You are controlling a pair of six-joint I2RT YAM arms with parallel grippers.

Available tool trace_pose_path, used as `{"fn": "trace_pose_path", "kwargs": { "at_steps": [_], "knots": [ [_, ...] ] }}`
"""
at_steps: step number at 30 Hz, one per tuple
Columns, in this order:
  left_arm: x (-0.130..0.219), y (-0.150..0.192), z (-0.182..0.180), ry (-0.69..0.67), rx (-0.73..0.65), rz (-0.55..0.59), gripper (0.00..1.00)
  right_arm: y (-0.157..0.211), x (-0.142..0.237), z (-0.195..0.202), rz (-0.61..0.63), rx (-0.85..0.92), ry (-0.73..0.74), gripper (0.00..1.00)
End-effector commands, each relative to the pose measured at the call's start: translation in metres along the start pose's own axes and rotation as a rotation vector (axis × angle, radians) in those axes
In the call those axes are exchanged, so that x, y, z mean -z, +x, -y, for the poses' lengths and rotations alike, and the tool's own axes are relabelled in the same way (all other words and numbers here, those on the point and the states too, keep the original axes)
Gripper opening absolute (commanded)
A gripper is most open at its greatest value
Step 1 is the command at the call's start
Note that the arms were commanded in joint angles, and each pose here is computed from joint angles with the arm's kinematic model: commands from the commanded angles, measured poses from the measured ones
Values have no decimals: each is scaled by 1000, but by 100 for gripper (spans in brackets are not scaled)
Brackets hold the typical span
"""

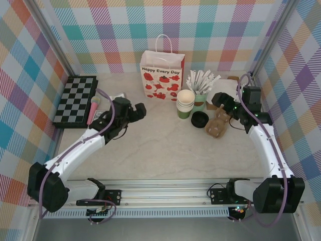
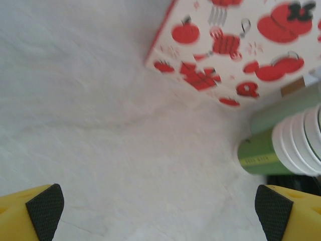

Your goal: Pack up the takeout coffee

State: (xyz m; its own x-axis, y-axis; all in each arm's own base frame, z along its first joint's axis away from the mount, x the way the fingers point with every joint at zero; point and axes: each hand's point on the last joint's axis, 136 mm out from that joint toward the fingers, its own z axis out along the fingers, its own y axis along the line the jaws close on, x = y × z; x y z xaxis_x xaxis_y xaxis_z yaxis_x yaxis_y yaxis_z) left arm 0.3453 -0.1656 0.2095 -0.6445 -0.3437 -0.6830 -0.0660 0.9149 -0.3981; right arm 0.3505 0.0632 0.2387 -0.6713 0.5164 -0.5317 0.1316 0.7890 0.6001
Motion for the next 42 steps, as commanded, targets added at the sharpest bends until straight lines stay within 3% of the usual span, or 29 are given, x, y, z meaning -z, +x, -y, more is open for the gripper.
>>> {"fn": "trace_pose_path", "kwargs": {
  "at_steps": [1, 3, 6, 11, 17, 23, 29, 38, 42],
  "knots": [
    [2, 10, 53, 111, 30, -143, 100, 23, 13, -27, -106, -144, -48, 89],
    [-2, 11, 78, 126, -32, -195, 100, 29, 15, -17, -111, -195, 40, 87],
    [-15, 10, 101, 67, -112, -223, 91, 32, 14, -14, -99, -228, 36, 87],
    [-48, 5, 137, 76, -127, -264, 70, 30, 16, -11, -73, -221, 42, 92],
    [-80, 10, 172, 74, -191, -313, 63, 33, 15, -5, -78, -171, 67, 100],
    [-107, 13, 175, -26, -252, -314, 51, 34, 15, -2, -85, -122, 83, 100],
    [-112, 21, 183, -26, -286, -333, 23, 35, 13, 0, -87, -95, 91, 100],
    [-115, 21, 184, -29, -299, -330, 16, 33, 10, 3, -84, -74, 103, 100],
    [-119, 23, 182, -38, -306, -331, 24, 33, 11, 4, -86, -69, 109, 100]
  ]
}}
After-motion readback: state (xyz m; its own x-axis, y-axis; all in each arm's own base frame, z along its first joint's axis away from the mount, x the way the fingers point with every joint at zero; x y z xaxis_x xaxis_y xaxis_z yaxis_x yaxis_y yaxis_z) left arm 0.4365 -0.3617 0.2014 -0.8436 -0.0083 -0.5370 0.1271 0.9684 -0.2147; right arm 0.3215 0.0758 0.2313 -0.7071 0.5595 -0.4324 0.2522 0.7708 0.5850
